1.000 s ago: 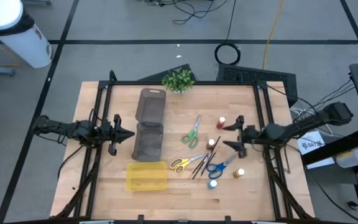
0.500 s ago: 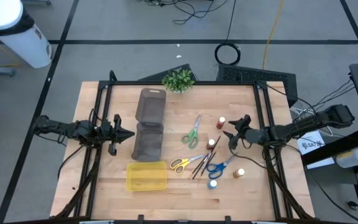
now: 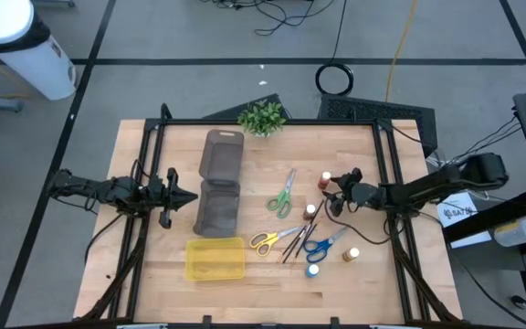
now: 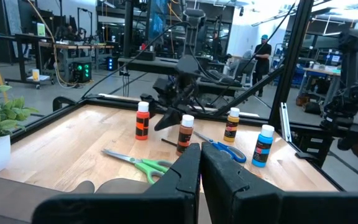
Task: Pick & Place Paint Supplies
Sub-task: Put the orange paint bottle into the top black bin
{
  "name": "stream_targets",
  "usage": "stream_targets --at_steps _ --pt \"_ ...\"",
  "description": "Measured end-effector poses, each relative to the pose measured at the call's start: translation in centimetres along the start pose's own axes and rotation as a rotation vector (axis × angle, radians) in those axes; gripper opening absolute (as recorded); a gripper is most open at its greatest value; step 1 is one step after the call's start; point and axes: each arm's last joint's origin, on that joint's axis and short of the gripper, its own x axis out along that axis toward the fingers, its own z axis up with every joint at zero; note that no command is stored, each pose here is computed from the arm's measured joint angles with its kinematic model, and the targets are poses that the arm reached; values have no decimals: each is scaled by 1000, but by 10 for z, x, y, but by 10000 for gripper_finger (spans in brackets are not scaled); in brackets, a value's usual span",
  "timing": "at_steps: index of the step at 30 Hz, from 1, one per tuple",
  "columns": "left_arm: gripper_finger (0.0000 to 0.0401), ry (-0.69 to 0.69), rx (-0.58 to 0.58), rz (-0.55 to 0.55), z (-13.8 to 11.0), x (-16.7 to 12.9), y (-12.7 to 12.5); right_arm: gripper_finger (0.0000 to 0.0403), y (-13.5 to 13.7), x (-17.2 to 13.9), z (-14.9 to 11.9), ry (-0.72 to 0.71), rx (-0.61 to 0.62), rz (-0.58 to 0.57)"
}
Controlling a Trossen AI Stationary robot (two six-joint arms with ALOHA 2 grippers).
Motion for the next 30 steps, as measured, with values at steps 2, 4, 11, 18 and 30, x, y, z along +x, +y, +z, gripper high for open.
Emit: stream_targets --at_steps 2,4,11,18,30 --pt "21 0 0 0 0 0 0 274 0 4 -2 10 -18 -10" --pt "21 0 0 0 0 0 0 274 -1 8 -6 34 -56 -32" --pt "21 0 0 0 0 0 0 254 -1 18 -2 -2 -60 -50" --pt "21 0 0 0 0 0 0 182 0 18 4 -51 -79 -39" --pt "21 0 0 0 0 0 0 109 7 11 33 -319 9 49"
